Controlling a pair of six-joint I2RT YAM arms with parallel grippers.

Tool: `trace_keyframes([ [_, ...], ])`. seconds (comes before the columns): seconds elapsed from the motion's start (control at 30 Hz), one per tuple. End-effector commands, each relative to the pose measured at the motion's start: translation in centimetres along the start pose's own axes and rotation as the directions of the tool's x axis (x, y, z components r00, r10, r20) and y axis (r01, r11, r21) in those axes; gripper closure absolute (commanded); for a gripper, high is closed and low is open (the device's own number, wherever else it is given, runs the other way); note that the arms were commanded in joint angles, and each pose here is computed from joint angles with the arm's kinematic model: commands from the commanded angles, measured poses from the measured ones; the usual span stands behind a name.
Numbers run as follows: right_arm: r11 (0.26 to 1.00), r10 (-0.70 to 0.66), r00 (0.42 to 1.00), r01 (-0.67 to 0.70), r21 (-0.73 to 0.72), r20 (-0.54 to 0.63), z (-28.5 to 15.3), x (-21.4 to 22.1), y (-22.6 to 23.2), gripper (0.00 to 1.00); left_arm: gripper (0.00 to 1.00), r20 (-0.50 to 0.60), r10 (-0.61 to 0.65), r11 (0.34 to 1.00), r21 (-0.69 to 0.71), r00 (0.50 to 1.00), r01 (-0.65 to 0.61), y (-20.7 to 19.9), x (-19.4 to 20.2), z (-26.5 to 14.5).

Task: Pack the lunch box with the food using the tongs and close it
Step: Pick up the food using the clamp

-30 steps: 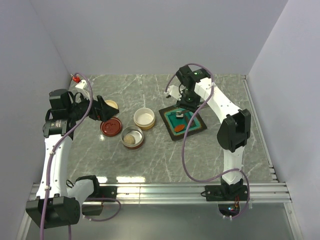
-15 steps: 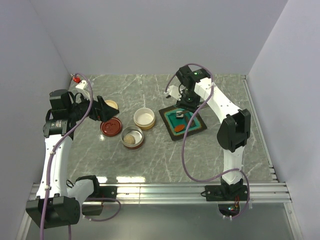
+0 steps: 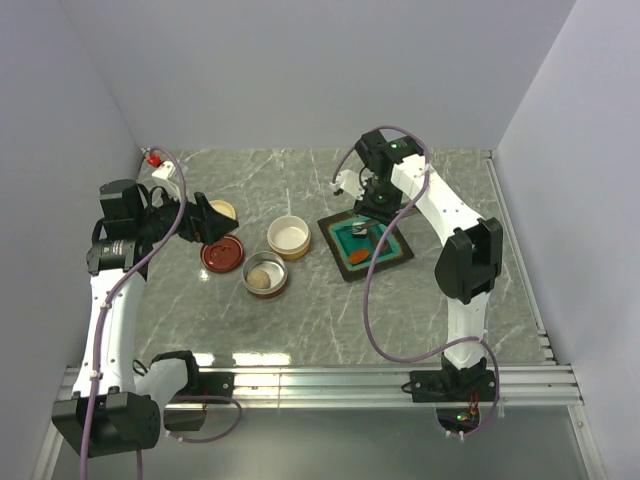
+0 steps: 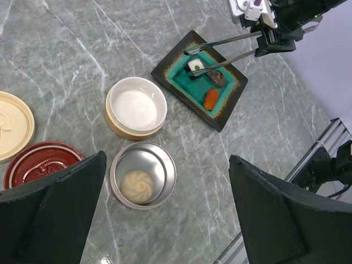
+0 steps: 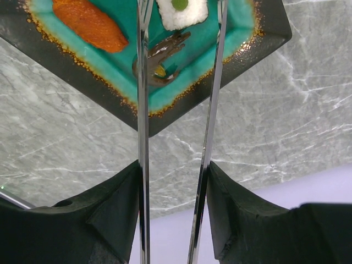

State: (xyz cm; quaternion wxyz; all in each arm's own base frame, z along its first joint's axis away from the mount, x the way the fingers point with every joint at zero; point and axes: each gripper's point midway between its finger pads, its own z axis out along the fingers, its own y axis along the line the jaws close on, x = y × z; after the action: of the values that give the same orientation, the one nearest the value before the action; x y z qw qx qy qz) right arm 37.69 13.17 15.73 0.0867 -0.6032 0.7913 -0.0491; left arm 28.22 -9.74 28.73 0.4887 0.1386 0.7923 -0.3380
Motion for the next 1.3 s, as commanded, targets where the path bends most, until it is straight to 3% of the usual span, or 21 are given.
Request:
trace_keyframes([
  [0.0,0.99,-0.141,0.99,0.141,-0.018,-0.003,-2.8,1.4,0.4,0.45,0.01,0.026,0.026,1.0,0.012,0.999,-0.026,-0.3,-0.4,-0.2],
  [1.27,0.989,-0.121,0.992,0.118,-0.084,-0.024,-0.9,2.3,0.3,0.46,0.01,0.022,0.016,1.0,0.009,1.0,-0.017,-0.2,-0.3,-0.1],
])
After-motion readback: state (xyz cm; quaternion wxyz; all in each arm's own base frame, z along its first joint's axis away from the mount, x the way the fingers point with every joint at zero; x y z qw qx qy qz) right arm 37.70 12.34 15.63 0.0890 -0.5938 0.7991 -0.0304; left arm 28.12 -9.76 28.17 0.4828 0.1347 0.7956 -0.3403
